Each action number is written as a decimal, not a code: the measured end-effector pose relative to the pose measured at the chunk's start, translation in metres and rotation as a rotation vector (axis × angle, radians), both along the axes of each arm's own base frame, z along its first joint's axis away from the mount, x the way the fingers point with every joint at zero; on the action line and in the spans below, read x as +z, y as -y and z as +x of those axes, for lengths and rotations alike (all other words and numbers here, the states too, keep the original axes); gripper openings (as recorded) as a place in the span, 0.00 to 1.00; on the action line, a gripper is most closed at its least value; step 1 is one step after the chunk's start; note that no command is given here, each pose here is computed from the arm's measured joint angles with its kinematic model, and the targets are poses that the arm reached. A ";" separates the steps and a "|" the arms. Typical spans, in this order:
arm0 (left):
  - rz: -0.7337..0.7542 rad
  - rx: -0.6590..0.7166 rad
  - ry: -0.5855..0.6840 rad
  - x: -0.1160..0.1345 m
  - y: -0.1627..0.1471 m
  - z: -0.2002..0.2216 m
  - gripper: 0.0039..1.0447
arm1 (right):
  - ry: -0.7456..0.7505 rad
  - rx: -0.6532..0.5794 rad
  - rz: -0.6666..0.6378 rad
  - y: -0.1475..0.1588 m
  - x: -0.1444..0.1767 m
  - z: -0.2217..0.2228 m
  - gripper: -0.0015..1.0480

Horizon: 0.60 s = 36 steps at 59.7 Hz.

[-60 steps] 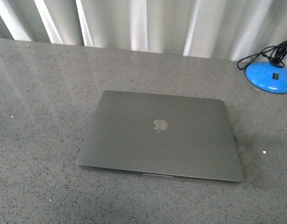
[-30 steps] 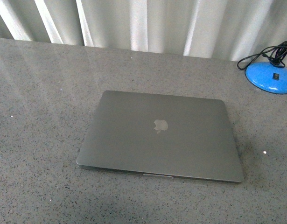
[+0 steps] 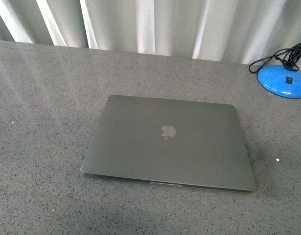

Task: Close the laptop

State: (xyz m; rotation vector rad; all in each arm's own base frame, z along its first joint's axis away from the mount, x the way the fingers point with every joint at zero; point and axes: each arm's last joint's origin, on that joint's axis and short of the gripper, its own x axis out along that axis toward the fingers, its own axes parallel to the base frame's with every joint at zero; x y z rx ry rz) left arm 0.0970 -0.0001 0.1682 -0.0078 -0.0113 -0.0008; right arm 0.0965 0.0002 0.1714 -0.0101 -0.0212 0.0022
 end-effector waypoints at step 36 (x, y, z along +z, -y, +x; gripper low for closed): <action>0.001 0.000 0.000 0.000 0.000 0.000 0.94 | 0.000 0.000 0.004 0.000 0.000 0.000 0.90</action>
